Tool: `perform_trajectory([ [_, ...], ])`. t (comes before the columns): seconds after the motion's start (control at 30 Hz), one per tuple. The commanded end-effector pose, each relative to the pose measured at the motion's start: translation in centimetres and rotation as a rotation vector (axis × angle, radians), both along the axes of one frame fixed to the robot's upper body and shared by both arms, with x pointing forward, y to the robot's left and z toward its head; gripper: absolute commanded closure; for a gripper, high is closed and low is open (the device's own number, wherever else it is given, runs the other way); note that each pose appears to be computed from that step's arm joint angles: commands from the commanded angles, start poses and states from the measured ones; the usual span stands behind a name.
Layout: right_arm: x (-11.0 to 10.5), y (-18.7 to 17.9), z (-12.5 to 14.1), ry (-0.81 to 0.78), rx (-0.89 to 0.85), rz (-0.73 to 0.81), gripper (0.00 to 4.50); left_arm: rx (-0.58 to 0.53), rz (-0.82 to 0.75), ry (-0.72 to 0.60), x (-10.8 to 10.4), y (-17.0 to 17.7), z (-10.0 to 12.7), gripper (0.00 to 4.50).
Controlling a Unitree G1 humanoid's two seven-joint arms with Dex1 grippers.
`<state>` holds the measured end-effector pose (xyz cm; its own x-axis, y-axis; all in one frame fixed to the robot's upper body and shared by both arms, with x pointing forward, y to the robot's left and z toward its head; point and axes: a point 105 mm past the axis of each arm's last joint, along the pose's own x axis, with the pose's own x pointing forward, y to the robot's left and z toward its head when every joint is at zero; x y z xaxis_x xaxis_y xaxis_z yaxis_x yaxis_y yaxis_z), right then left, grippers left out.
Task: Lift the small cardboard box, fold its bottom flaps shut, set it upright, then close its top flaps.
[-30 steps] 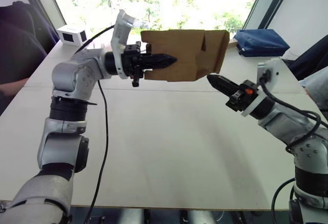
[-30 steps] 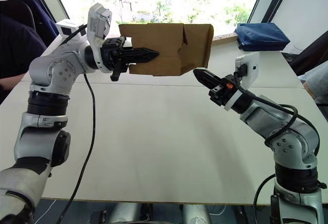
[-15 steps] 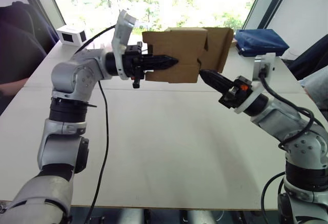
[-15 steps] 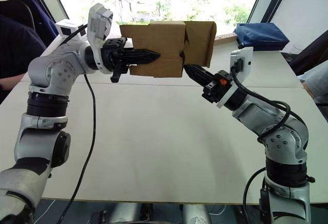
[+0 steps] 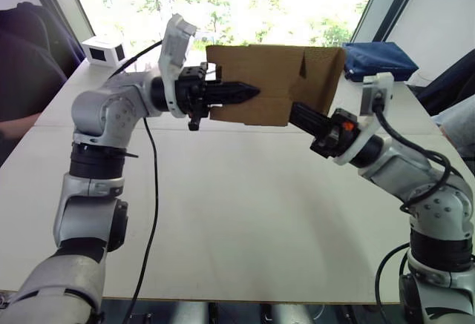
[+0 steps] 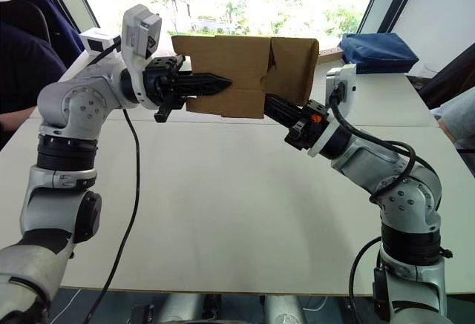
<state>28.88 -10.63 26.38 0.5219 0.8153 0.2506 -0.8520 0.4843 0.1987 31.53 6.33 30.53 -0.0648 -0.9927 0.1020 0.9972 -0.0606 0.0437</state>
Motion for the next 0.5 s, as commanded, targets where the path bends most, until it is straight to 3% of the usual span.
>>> perform_trajectory([
  [0.03,-0.6,-0.5,1.3,-0.048,0.005,0.007,4.49,-0.029,0.012,-0.052,-0.2,0.4,1.2,4.5],
  [0.33,-3.4,-3.5,3.8,-0.089,-0.054,-0.004,4.49,-0.035,0.033,-0.07,0.2,1.1,1.8,4.5],
  [0.5,-2.0,-7.5,5.6,-0.112,0.084,-0.169,4.49,-0.035,0.025,-0.073,0.1,1.1,1.9,4.5],
])
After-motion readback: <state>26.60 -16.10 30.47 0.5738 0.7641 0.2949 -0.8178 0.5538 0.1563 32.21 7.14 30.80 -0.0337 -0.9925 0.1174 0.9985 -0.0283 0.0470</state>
